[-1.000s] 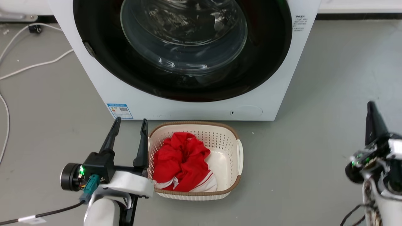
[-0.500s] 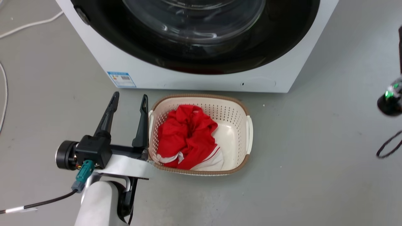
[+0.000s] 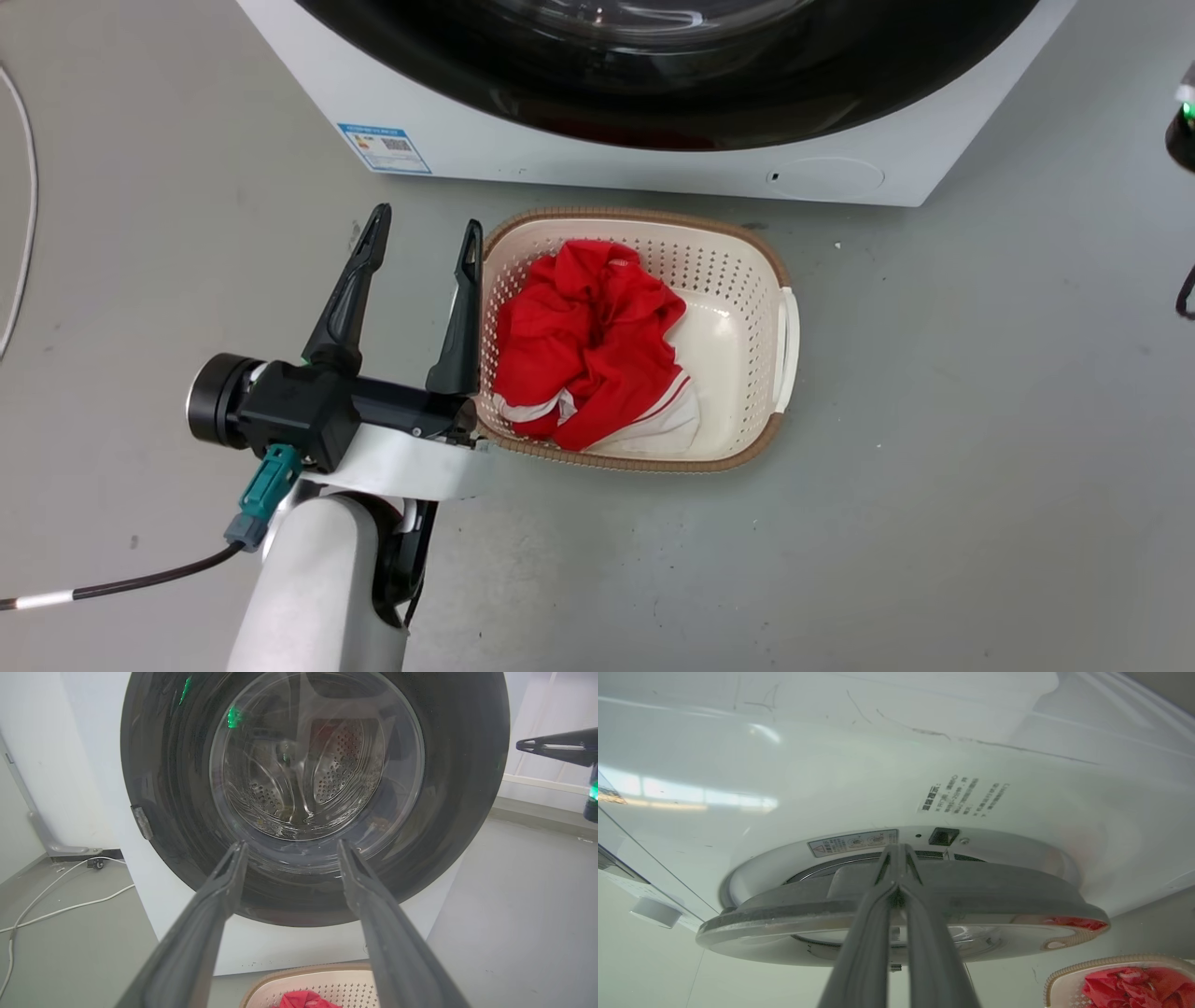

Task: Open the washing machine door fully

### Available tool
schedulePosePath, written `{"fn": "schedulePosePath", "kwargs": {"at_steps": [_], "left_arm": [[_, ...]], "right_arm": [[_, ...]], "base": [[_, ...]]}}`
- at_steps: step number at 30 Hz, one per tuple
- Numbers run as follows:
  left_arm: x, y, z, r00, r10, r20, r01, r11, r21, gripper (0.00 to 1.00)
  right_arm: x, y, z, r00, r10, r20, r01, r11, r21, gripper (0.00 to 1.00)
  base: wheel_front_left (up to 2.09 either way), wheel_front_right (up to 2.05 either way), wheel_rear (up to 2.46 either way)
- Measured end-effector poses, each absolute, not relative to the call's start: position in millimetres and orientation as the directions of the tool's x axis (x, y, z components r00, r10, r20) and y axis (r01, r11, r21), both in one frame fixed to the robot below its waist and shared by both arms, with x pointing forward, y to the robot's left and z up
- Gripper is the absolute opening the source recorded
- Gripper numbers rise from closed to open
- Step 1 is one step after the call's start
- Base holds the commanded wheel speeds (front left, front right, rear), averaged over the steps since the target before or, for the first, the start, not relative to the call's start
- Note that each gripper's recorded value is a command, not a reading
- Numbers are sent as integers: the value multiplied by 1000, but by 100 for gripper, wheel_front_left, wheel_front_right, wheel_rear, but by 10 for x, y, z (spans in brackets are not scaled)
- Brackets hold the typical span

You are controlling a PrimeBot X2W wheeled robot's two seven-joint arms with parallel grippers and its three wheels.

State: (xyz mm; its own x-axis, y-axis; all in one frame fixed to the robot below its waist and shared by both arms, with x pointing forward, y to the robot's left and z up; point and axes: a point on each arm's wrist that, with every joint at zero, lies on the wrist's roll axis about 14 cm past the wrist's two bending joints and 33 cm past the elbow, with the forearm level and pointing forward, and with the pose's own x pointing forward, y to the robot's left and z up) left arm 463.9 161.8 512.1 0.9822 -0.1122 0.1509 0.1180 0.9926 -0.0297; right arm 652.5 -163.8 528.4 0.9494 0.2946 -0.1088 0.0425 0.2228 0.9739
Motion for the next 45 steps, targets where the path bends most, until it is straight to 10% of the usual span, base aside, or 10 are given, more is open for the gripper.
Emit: {"fn": "schedulePosePath", "kwargs": {"at_steps": [22,45], "left_arm": [[4822,1558,4869,985,-134,107,138,990,-29,100],[4642,1462,5150,976,-152,153,159,987,-33,100]], "right_arm": [[6813,-1147,4975,865,451,-219,76,314,946,0],[5895,-795,5064,620,750,-229,75,234,969,0]], "base": [[0,0,0],[0,0,0]]}}
